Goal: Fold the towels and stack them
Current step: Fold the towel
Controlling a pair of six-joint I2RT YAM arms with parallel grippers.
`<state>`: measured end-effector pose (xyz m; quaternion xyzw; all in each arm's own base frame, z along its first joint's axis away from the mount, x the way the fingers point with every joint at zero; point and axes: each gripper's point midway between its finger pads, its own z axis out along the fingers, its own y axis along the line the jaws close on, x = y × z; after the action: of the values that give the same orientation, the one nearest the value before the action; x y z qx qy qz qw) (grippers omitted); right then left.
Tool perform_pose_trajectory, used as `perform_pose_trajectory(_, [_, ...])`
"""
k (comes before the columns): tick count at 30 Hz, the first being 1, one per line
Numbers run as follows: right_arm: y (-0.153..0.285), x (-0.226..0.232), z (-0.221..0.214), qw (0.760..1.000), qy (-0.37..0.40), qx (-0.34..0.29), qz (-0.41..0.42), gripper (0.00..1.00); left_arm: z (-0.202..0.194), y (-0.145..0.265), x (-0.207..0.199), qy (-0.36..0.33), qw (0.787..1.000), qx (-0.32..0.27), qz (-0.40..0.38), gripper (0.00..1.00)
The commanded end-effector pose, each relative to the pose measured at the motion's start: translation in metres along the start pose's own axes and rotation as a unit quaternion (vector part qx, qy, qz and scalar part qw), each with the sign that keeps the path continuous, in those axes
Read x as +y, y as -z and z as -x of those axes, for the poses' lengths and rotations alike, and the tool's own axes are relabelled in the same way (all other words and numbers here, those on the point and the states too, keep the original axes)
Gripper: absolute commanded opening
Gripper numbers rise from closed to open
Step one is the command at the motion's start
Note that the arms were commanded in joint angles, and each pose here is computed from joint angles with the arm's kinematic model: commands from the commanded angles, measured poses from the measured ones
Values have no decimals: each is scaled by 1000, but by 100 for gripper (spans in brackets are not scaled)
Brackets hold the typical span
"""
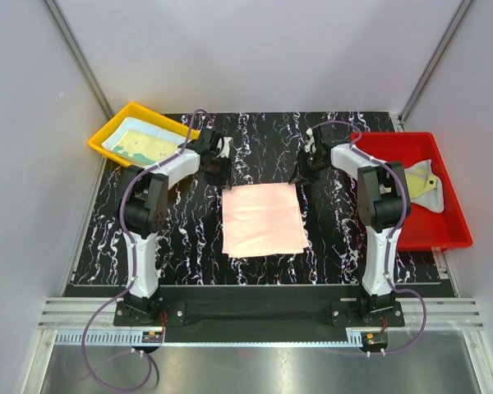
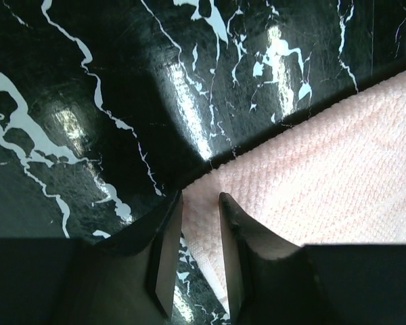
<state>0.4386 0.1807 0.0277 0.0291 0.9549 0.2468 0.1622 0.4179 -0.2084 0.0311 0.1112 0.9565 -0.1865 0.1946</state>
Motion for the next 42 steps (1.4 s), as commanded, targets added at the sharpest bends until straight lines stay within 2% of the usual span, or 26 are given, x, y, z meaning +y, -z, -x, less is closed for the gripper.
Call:
perform_pose_trajectory(1, [3,11,12,999,-17,-17,30,32,28,5,-8,-11,999,-34,-28,33])
perform_pose_trajectory(8, [9,9,9,998,-37,-19,39,34,24,26,0,31,998,-44,-29,39])
perform_pose_trajectory(12, [13,11,10,998,-41,-24,43,33,26,33,-7,62,994,-53,-73,39])
perform_pose_trajectory(17, [15,14,14,997,-35,-30,54,14,21,27,-13,78,991,-41,-99,37])
perform_pose_trajectory(21, [21,17,17,997,-32,-39,59,5,19,23,-23,85,987,-32,-131,35])
perform_pose_trajectory(23, [25,16,19,997,-30,-48,59,0,23,22,-29,85,984,-33,-151,29])
perform_pose_trajectory(24, [26,15,20,997,-32,-49,59,0,23,21,-30,91,983,-32,-156,24])
perform_pose_trajectory(25, [28,14,22,996,-32,-53,59,0,29,22,-32,89,982,-37,-163,14])
perform_pose_trajectory(27, [33,15,27,996,-31,-62,61,0,36,22,-36,92,980,-42,-172,0])
perform_pose_trajectory(32, [32,10,49,994,-32,-91,57,1,77,21,-40,86,976,-85,-179,0])
perform_pose_trajectory(37, [29,1,66,993,-50,-102,40,4,99,8,-42,78,973,-89,-197,0])
perform_pose_trajectory(40, [28,-19,74,990,-79,-120,1,9,116,14,-44,61,973,-104,-195,0])
perform_pose_trajectory(42, [28,-34,79,987,-98,-128,-16,17,118,20,-35,53,980,-107,-160,3])
